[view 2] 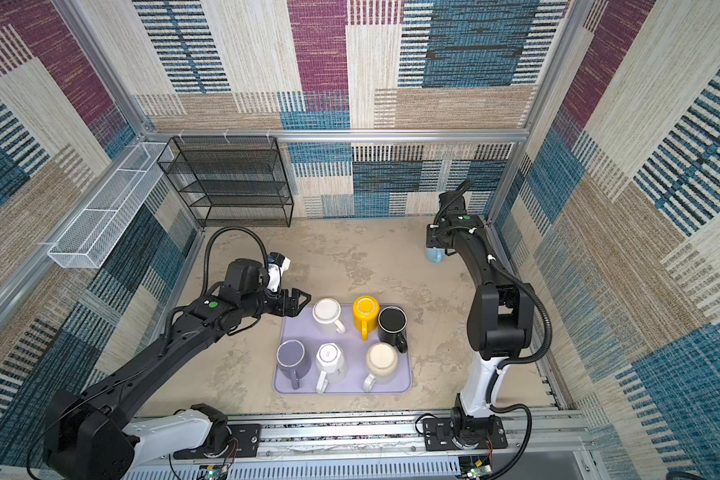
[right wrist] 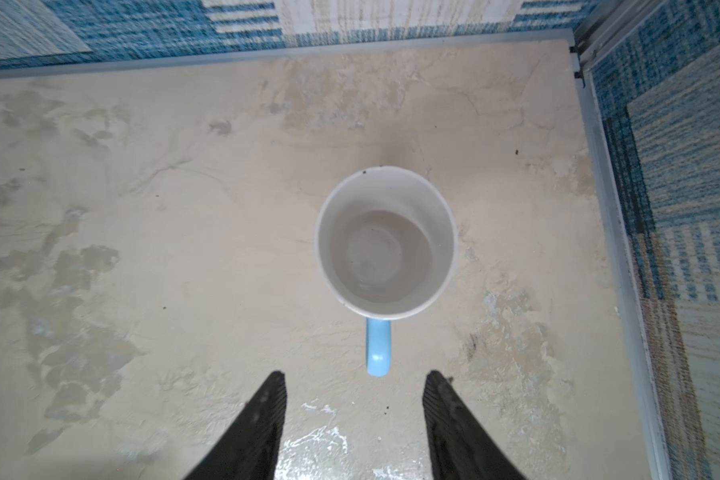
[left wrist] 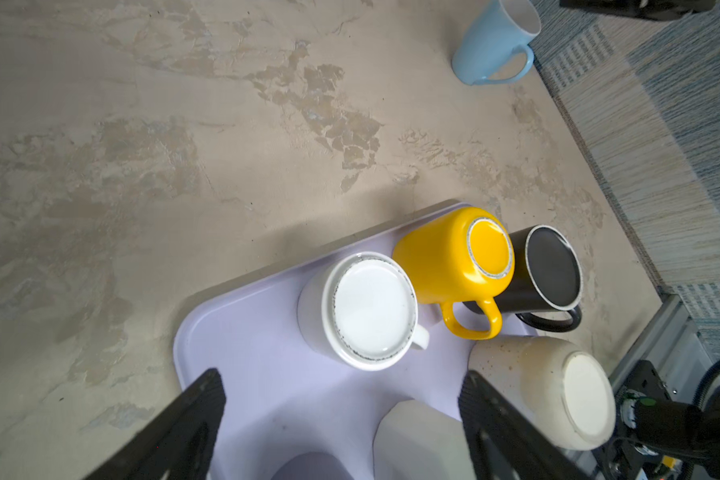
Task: Turn the mug right side up
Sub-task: 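Raise the right gripper while the left gripper moves over the lavender mug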
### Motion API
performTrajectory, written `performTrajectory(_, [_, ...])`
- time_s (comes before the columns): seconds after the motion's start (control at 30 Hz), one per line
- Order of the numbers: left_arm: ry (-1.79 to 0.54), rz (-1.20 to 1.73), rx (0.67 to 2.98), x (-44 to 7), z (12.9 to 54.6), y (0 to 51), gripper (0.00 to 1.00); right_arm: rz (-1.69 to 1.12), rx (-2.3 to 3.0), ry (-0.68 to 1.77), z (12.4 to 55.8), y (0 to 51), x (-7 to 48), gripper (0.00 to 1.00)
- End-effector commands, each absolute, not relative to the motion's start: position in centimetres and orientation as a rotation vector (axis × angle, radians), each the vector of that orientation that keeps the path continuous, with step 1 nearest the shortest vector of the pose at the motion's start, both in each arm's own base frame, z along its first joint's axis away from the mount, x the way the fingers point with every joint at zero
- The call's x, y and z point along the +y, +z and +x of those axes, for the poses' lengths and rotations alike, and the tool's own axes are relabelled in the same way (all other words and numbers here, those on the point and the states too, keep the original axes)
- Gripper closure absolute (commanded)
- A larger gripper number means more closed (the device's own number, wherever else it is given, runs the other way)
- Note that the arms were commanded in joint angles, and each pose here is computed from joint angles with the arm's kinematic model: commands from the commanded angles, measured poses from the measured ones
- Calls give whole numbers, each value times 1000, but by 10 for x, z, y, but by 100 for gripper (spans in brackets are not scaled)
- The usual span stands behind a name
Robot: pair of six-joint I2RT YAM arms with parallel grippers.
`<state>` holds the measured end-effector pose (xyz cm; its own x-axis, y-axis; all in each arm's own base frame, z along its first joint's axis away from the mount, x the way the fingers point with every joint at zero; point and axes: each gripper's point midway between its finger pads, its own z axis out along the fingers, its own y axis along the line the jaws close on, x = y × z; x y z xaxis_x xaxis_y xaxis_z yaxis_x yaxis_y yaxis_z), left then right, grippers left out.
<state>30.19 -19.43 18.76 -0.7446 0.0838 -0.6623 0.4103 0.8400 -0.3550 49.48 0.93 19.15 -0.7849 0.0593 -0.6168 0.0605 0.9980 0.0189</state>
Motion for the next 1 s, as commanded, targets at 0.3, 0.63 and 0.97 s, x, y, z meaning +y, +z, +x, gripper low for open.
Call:
performTrajectory(0.3, [-277,164,2682,-159,257,156,13,-79,2283,286,479,248,84,45])
performTrajectory(0.63, [-299,-115,2766,-151,191,142,18,-223,2304,404,473,230,158,45])
performTrajectory(0.97, [-275,-139,2858,-160,143,122,23,-319,2328,454,468,215,203,45])
